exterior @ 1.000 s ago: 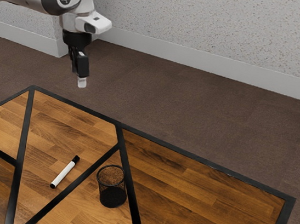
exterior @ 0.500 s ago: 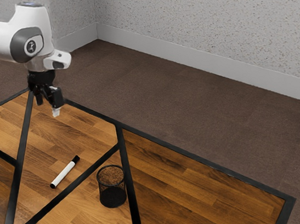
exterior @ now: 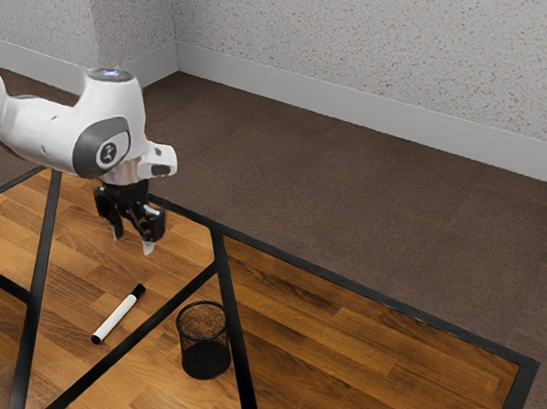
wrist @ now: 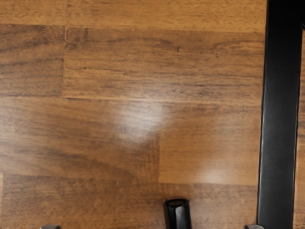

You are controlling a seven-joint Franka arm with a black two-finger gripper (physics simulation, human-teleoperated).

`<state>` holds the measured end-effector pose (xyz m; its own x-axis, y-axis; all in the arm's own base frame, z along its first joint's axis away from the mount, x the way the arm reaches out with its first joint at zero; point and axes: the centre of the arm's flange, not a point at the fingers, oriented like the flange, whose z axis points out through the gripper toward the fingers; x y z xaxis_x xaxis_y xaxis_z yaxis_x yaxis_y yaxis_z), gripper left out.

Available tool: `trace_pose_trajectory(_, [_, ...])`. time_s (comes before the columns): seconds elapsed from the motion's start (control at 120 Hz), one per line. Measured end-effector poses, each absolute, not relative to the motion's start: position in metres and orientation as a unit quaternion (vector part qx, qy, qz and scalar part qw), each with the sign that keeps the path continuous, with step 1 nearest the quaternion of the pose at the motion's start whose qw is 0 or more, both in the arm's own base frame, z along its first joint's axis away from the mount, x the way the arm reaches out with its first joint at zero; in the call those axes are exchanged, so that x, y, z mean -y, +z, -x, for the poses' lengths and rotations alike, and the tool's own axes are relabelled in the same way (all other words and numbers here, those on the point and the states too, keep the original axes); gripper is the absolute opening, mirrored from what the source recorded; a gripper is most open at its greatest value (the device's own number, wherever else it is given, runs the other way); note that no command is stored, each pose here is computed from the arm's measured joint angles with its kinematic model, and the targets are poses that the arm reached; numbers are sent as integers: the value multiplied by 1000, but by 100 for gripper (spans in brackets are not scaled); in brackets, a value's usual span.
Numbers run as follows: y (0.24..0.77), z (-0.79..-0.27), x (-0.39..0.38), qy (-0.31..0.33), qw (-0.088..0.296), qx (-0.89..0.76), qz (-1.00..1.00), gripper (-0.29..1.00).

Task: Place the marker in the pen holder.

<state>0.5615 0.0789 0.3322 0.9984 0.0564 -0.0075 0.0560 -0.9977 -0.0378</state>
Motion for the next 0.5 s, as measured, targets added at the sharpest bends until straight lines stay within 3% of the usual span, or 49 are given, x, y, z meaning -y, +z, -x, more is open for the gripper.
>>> trace_pose_trajectory(0.2, [288,-539,-75,24,18,69,997,34])
trace_pose_trajectory(0.5, [269,-531,-66,23,24,99,994,28])
